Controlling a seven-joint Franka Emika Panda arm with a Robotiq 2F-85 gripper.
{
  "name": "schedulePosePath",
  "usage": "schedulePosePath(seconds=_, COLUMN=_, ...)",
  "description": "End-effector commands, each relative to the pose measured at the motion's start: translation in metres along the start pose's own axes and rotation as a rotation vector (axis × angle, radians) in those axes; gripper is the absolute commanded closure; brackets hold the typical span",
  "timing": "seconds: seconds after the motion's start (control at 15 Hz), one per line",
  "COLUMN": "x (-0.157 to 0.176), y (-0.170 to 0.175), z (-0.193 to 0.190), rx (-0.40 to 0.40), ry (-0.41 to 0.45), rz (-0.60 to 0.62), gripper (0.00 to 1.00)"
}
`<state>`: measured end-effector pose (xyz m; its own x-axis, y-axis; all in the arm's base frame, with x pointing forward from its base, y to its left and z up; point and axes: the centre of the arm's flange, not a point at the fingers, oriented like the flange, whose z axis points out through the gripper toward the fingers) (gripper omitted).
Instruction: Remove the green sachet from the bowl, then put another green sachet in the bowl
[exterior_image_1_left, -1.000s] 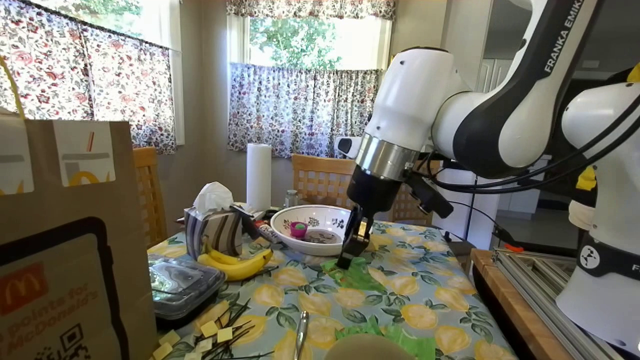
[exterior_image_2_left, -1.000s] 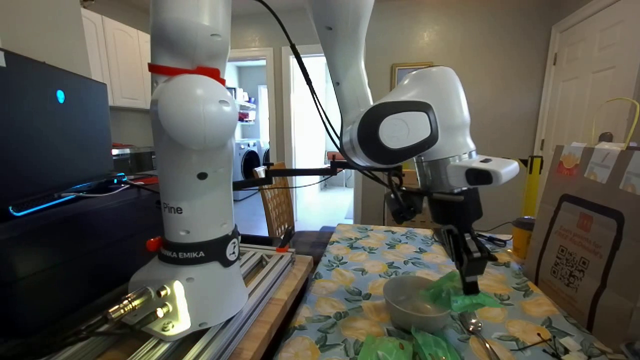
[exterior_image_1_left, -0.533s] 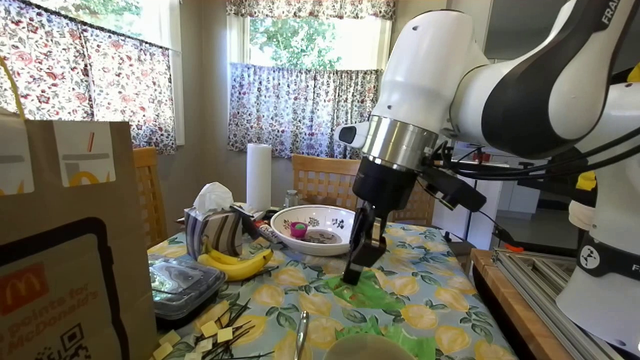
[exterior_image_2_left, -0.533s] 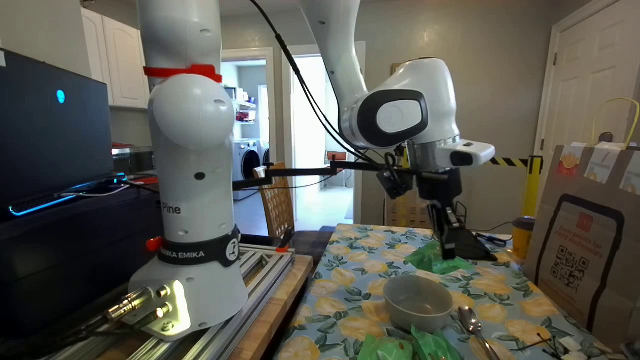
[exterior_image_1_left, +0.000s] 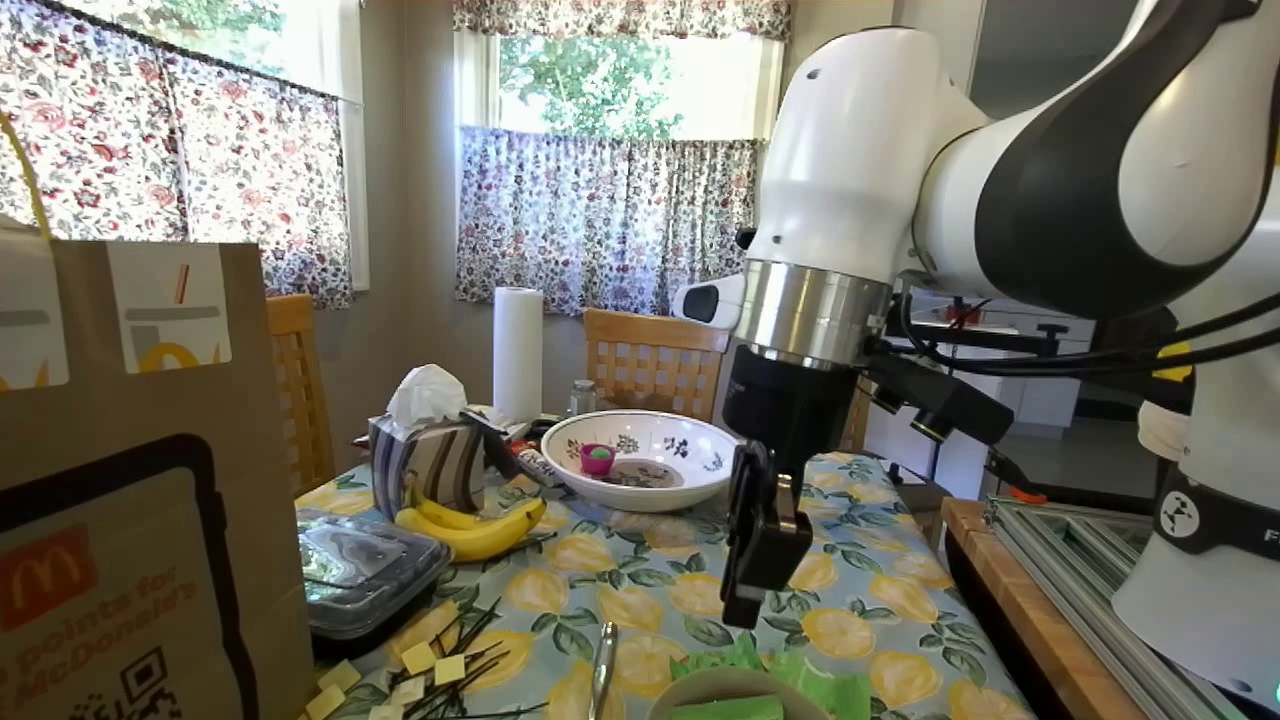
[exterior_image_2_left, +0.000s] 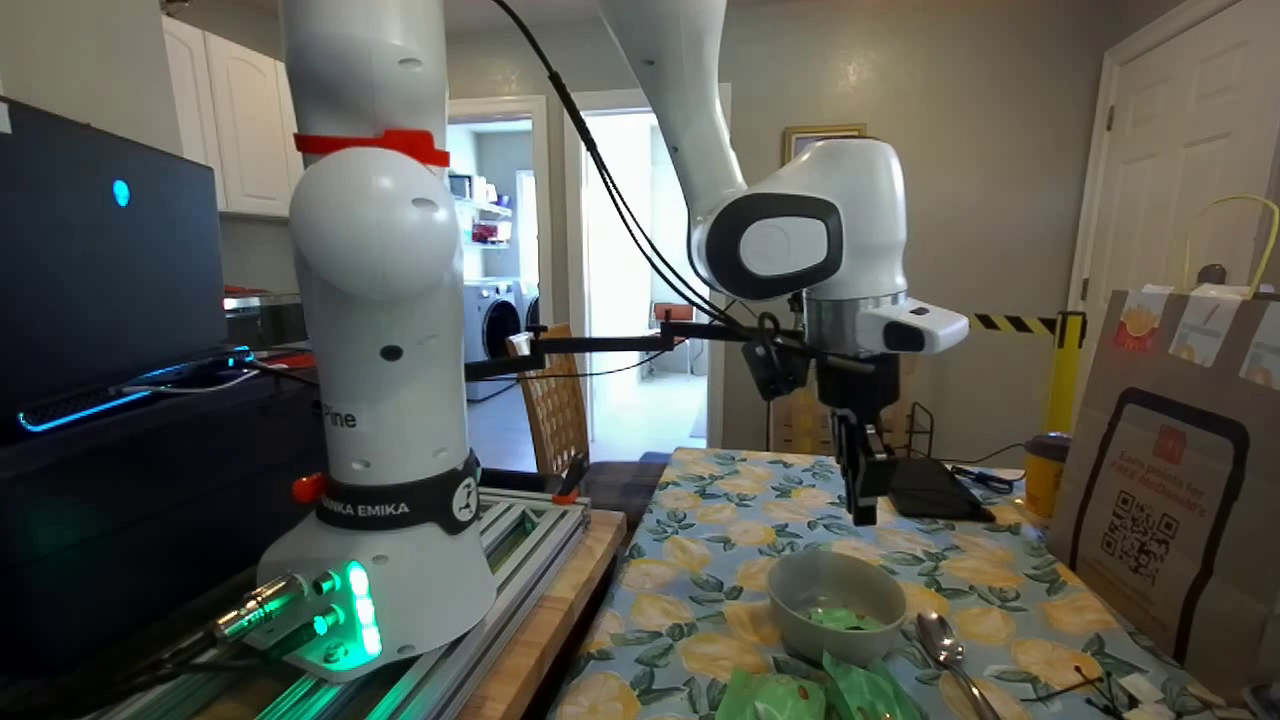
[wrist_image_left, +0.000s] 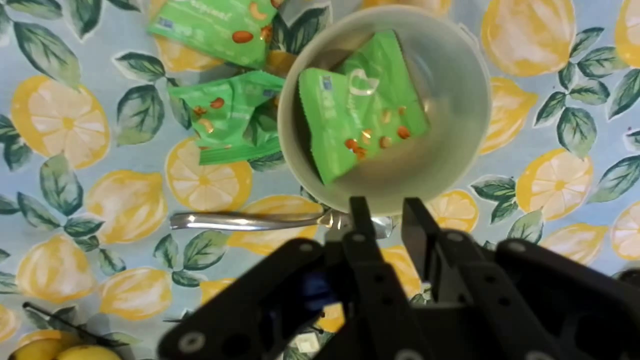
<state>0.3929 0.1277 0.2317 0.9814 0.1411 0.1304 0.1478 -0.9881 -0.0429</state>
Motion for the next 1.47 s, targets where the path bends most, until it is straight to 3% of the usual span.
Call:
schedulePosePath(seconds=0.0, x=0.011, y=0.005, z=0.012, rx=-0.008, ry=-0.014, rz=0.010, gripper=0.45)
schedulePosePath(seconds=0.4, x=0.002, y=0.031, z=-0.008, rx=-0.023, ry=0.034, rz=0.093, gripper=0.01)
schedulePosePath(seconds=0.93, x=-0.023, y=0.065, z=-0.034, rx=-0.071, ry=-0.135, rz=0.147, gripper=0.00)
schedulePosePath(seconds=1.4, x=-0.026, y=0.076, z=-0.057, rx=-0.111, ry=-0.096, rz=0.143, gripper=0.00)
